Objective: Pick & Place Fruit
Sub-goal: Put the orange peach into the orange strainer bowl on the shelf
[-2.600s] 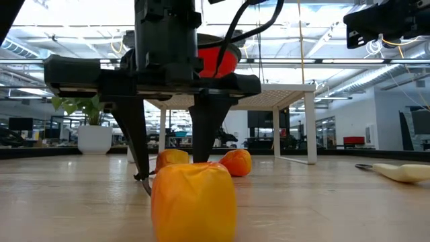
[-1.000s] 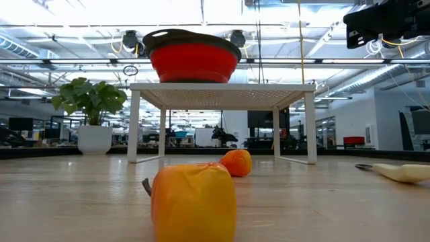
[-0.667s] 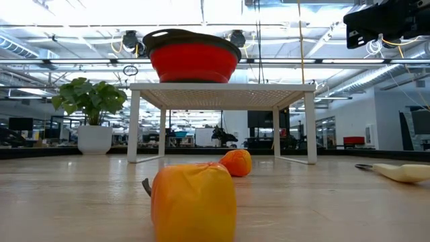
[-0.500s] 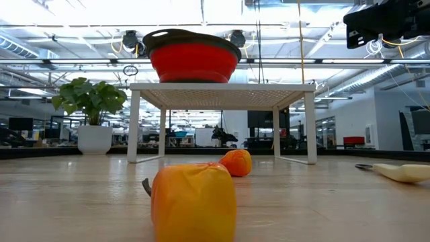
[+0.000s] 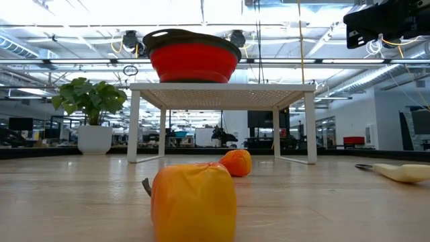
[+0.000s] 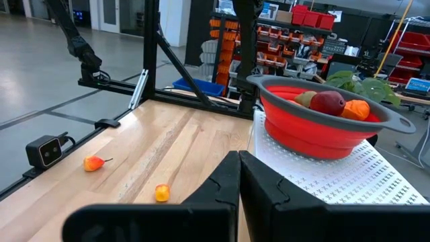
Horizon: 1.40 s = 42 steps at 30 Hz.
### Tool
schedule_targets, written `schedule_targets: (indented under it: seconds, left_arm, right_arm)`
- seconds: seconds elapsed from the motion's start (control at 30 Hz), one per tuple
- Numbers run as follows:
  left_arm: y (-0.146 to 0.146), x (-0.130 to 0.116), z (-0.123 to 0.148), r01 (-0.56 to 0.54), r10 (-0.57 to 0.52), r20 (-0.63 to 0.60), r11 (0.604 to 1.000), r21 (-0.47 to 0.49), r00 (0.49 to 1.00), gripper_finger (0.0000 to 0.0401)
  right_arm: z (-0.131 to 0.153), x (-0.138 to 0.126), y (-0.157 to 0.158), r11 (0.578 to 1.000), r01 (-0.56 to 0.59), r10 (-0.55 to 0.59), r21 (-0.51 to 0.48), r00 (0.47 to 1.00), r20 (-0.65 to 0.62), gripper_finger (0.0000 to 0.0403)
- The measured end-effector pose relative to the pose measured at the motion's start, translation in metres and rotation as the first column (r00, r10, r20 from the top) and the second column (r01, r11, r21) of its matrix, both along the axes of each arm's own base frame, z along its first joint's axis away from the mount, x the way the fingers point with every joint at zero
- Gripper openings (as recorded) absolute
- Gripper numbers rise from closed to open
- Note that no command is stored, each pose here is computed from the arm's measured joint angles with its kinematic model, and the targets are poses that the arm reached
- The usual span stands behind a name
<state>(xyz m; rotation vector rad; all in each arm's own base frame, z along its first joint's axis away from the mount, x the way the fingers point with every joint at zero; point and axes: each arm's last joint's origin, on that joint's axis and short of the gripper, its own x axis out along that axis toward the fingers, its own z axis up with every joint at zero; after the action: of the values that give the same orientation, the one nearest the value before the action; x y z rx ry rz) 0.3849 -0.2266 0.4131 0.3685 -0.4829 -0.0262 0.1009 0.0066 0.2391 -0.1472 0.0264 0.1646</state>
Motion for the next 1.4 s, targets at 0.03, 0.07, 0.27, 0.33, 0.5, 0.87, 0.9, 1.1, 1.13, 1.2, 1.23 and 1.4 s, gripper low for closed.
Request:
schedule_targets:
  seconds: [0.03,0.07,0.27,0.33,0.5,0.87,0.9,1.1,1.13,1.2,1.23,1.4]
  left_arm:
    - [0.0,0.0,0.001,0.014,-0.014,0.019,1.0,0.013,1.0,0.0104]
    - [0.0,-0.001,0.002,0.025,-0.026,0.034,0.999,0.023,0.999,0.0104]
    - [-0.001,-0.001,0.002,0.045,-0.046,0.041,0.999,0.029,0.998,0.0104]
    - [-0.001,-0.001,0.002,0.049,-0.051,0.042,0.998,0.03,0.998,0.0104]
    - [0.002,0.001,0.002,0.083,-0.082,0.022,0.993,-0.084,0.996,0.0104]
    - [0.057,0.039,-0.044,-0.188,-0.12,-0.379,0.708,-0.68,0.918,0.0104]
    - [0.065,0.043,-0.05,-0.233,-0.121,-0.413,0.669,-0.706,0.903,0.0104]
    - [0.112,0.052,-0.079,-0.485,-0.114,-0.601,0.48,-0.731,0.791,0.0104]
    - [0.121,0.053,-0.083,-0.52,-0.121,-0.629,0.456,-0.722,0.768,0.0104]
    - [0.136,0.053,-0.09,-0.577,-0.137,-0.675,0.416,-0.703,0.725,0.0104]
    - [0.145,0.054,-0.093,-0.601,-0.139,-0.693,0.398,-0.693,0.707,0.0104]
    - [0.184,0.048,-0.092,-0.687,-0.106,-0.755,0.35,-0.637,0.647,0.0104]
  right_arm:
    - [0.0,0.0,0.0,1.0,0.0,0.0,0.0,1.0,0.0,0.0]
    - [0.0,0.0,0.0,1.0,0.0,0.0,0.0,1.0,0.0,0.0]
    - [0.0,0.0,0.0,1.0,0.0,0.0,0.0,1.0,0.0,0.0]
    - [0.0,0.0,0.0,1.0,0.0,0.0,0.0,1.0,-0.001,0.0]
    - [0.0,0.0,0.0,1.0,0.0,0.0,0.0,1.0,-0.001,0.0]
    - [0.0,0.0,0.0,1.0,0.0,0.0,0.0,1.0,-0.001,0.0]
    - [0.0,0.0,0.0,1.0,0.0,0.0,0.0,1.0,-0.001,0.0]
    - [0.0,0.0,0.0,1.0,0.002,-0.002,-0.001,1.0,-0.001,0.0]
    - [0.0,0.0,0.0,1.0,0.001,-0.001,-0.001,1.0,-0.001,0.0]
    - [0.0,0.0,0.0,1.0,0.003,-0.003,-0.001,1.0,-0.001,0.0]
    - [0.0,0.0,0.0,1.0,0.003,-0.003,-0.001,1.0,-0.001,0.0]
    - [0.0,0.0,0.0,1.0,0.004,-0.004,-0.001,1.0,-0.001,0.0]
